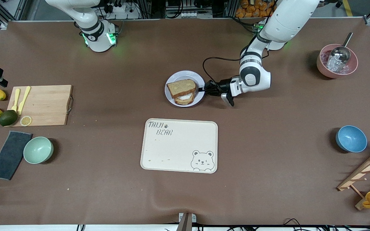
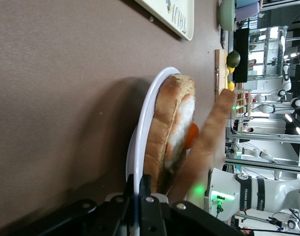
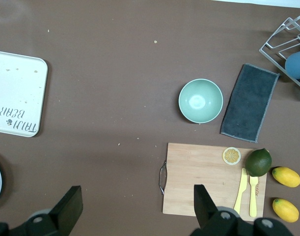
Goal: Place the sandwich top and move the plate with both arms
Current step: 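Grasp the rim of the white plate with the left gripper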
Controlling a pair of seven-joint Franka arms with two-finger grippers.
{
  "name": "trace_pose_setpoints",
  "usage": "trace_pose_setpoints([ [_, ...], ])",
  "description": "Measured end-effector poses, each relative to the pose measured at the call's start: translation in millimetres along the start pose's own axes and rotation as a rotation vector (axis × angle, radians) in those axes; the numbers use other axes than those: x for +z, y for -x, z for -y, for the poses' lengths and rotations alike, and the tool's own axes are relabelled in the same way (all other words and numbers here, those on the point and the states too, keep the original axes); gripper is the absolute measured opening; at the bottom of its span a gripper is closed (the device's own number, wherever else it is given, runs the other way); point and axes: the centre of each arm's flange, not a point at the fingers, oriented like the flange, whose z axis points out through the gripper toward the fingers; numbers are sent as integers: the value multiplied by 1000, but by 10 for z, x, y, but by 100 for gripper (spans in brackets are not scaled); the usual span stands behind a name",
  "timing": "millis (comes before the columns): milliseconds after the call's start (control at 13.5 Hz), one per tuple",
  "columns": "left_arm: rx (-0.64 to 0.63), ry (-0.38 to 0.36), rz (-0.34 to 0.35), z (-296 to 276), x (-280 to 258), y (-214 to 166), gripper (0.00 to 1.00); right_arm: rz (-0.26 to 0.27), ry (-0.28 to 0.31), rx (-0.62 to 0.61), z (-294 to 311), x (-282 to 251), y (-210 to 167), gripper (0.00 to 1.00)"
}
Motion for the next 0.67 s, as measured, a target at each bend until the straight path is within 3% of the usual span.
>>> trace_pose_setpoints([
  [371,-2,9,0,-4,-1,-2,5,19,-2,3,-14,109,-48,100],
  [668,-56,80,-29,50,-31,9,5,29,-3,1,-8,166,-76,100],
])
